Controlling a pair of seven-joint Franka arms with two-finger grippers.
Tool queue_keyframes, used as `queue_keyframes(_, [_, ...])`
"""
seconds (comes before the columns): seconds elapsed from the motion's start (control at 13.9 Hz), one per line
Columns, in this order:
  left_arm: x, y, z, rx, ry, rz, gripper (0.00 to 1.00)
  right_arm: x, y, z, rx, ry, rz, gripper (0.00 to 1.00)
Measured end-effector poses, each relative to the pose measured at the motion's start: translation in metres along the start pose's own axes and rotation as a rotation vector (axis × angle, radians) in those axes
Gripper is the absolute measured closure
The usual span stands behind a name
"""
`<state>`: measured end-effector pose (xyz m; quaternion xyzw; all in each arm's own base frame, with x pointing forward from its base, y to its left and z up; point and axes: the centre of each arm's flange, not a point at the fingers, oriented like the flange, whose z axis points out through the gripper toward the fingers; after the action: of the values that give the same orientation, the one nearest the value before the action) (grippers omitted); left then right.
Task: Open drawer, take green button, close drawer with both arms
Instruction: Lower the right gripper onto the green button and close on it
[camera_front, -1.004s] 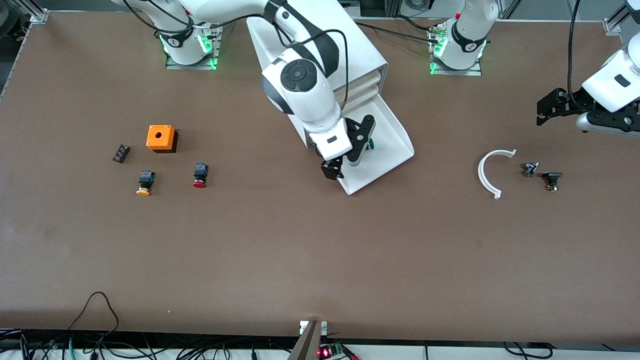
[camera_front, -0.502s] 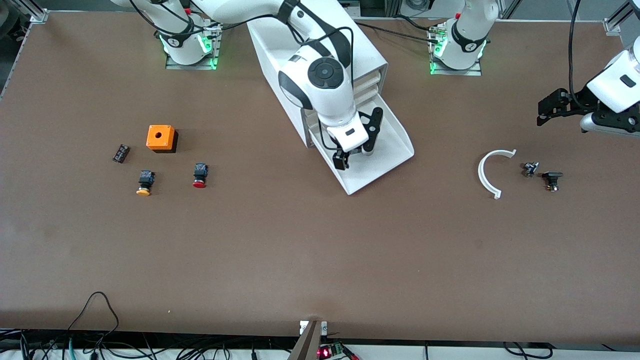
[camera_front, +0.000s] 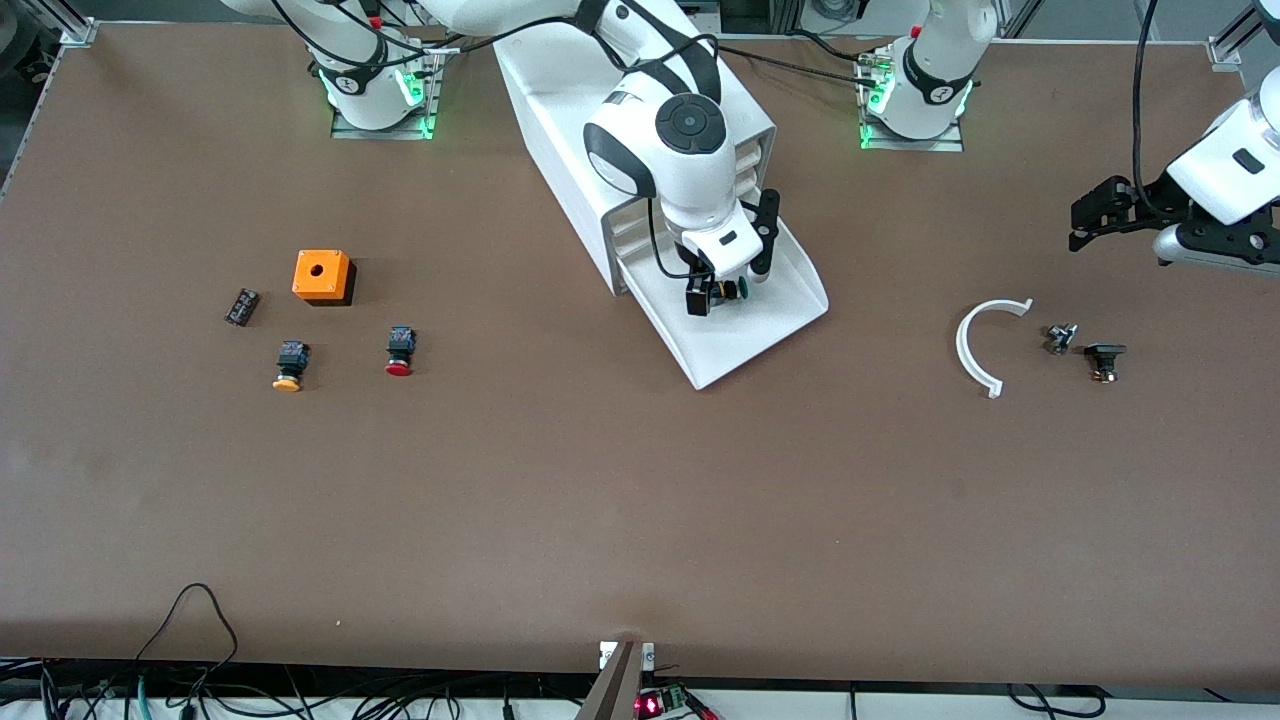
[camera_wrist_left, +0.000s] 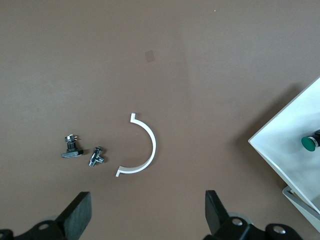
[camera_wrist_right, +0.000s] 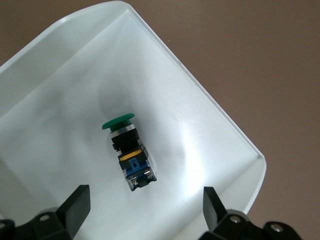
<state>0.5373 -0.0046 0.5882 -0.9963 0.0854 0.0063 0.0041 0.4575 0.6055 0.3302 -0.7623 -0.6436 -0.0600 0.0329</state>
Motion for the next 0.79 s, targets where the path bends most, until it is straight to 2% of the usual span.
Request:
queue_keyframes(0.43, [0.0, 0.0, 0.0, 0.0, 0.0, -0.001, 0.0, -0.002, -0.006, 0.036, 0.005, -0.042, -0.03, 0.0])
queue_keyframes(0.79, [0.0, 0.0, 0.0, 0.0, 0.0, -0.027, 0.0, 0.003, 0.0, 0.048, -0.006, -0.024, -0.027, 0.0])
